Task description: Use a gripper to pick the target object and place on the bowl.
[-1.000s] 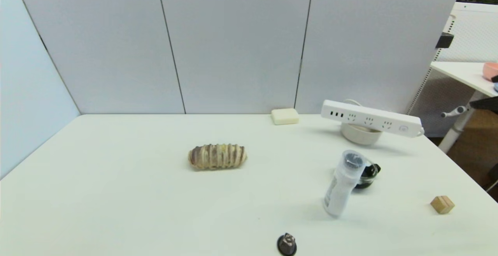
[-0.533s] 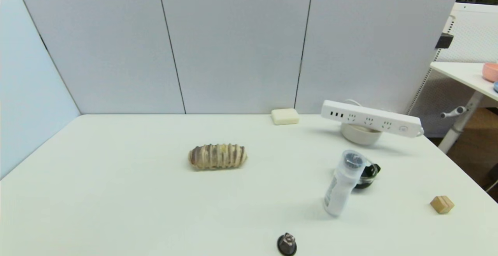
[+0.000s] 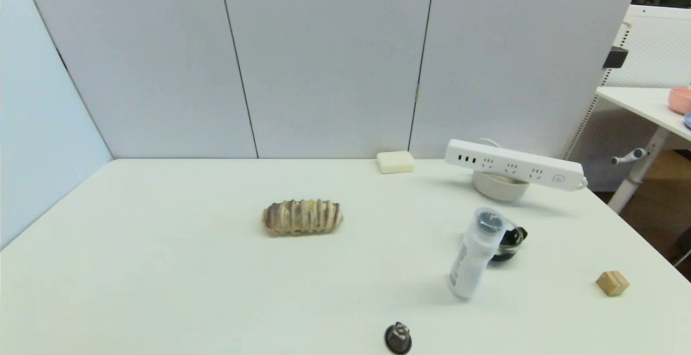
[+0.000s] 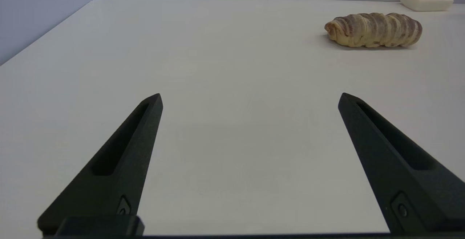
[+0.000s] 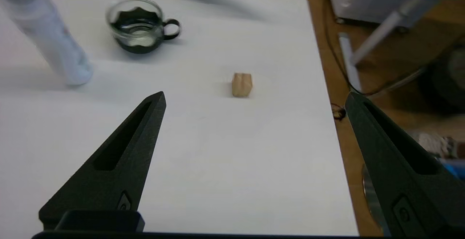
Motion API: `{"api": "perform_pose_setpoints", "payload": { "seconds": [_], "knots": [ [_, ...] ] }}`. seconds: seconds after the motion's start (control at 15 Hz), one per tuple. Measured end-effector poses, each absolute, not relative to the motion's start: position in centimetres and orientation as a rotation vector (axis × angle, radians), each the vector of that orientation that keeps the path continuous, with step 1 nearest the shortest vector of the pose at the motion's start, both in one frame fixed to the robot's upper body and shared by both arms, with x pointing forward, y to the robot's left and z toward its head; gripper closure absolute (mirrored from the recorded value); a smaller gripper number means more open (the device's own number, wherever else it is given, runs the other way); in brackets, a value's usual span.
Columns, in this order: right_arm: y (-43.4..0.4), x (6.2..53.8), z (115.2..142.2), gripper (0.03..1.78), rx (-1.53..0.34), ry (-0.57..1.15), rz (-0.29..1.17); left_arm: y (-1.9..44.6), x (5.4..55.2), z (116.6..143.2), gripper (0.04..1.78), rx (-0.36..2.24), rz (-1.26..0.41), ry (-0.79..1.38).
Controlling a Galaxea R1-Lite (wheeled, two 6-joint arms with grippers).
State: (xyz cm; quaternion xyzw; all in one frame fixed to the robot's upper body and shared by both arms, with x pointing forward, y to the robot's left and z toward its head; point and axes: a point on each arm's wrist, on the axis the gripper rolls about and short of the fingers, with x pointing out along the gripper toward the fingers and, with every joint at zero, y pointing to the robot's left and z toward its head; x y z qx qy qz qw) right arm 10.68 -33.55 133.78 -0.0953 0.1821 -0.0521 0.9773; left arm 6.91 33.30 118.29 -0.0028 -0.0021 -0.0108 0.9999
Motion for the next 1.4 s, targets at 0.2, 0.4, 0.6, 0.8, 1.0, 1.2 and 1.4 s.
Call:
{"api": "perform_pose_setpoints", "payload": {
  "seconds": [0.2, 0.4, 0.6, 0.8, 1.0, 1.2, 1.4],
  "knots": [
    [-33.0, 9.1, 131.5, 0.11, -0.167, 0.284, -0.19, 33.3, 6.9, 118.3, 0.11, -0.006, -0.022, -0.004],
    [-33.2, 8.3, 130.0, 0.11, -0.153, 0.163, -0.296, 33.3, 6.9, 118.3, 0.11, -0.005, -0.021, -0.004],
    [-33.4, 7.6, 127.7, 0.11, -0.126, 0.15, -0.389, 33.3, 6.9, 118.3, 0.11, -0.005, -0.021, -0.004],
    [-33.8, 7.3, 126.9, 0.11, -0.092, 0.138, -0.371, 33.3, 6.9, 118.3, 0.11, -0.005, -0.021, -0.004],
    [-34.0, 7.6, 126.1, 0.11, -0.093, 0.123, -0.327, 33.3, 6.9, 118.3, 0.11, -0.005, -0.022, -0.004],
    [-34.2, 7.6, 125.5, 0.11, -0.115, 0.108, -0.238, 33.3, 6.9, 118.3, 0.11, -0.005, -0.021, -0.004],
    [-34.2, 7.2, 123.1, 0.1, -0.153, 0.089, -0.212, 33.3, 6.9, 118.3, 0.11, -0.005, -0.021, -0.004]
  ]
}}
